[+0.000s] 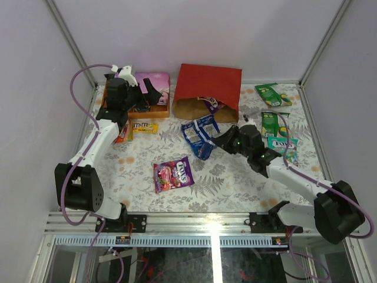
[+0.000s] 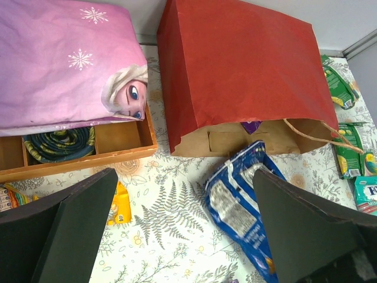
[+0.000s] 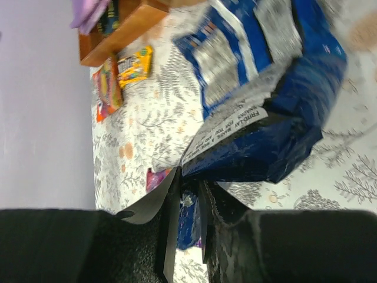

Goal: Take the snacks out of the paper bag
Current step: Adjust the snack at the center of the board.

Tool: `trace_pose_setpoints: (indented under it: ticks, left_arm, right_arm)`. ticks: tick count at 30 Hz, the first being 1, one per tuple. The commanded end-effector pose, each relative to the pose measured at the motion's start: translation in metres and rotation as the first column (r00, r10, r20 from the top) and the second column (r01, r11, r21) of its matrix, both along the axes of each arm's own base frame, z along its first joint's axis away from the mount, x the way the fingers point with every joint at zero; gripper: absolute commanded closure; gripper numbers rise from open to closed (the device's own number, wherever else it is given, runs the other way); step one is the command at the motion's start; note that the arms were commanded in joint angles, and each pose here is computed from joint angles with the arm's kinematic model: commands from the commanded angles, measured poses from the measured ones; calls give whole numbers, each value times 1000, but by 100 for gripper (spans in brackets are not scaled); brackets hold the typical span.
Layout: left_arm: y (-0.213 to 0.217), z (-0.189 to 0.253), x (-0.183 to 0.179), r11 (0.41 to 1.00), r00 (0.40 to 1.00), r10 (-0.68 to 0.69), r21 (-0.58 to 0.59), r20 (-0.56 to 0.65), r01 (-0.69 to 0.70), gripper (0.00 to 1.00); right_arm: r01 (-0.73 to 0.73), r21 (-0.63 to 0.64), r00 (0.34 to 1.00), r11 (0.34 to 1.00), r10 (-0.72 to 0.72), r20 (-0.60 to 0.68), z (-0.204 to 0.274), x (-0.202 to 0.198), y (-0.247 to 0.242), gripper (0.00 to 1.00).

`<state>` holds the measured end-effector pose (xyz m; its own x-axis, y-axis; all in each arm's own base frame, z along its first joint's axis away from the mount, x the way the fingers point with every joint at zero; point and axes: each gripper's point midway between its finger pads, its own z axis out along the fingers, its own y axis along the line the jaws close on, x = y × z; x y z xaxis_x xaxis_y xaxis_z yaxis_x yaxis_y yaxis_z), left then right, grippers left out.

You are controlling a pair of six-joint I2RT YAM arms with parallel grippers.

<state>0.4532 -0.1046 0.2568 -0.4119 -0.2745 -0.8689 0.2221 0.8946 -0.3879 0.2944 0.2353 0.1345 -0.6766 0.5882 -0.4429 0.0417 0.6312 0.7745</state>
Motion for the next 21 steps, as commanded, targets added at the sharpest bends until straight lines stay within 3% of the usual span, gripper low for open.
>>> trace_pose_setpoints:
  ticks: [1, 7, 15, 21]
  left_arm:
    - [-1, 22, 1, 1000, 998, -14, -12, 66, 15, 0]
    - [2, 28, -3, 1000, 997, -3, -2, 81, 4, 0]
    - [3, 30, -4, 1000, 996, 6, -7, 87, -6, 0]
    - [11, 28, -6, 999, 996, 36, 28, 83, -38, 0]
  right_arm:
    - [-177, -168, 974, 970, 197, 113, 61, -9, 3, 76]
    - [-294, -130, 946, 947, 307, 103, 79, -16, 23, 78]
    - [-367, -93, 884, 926, 378, 274, 135, 7, 53, 78]
    - [-407, -66, 870, 911, 409, 275, 132, 18, 69, 77]
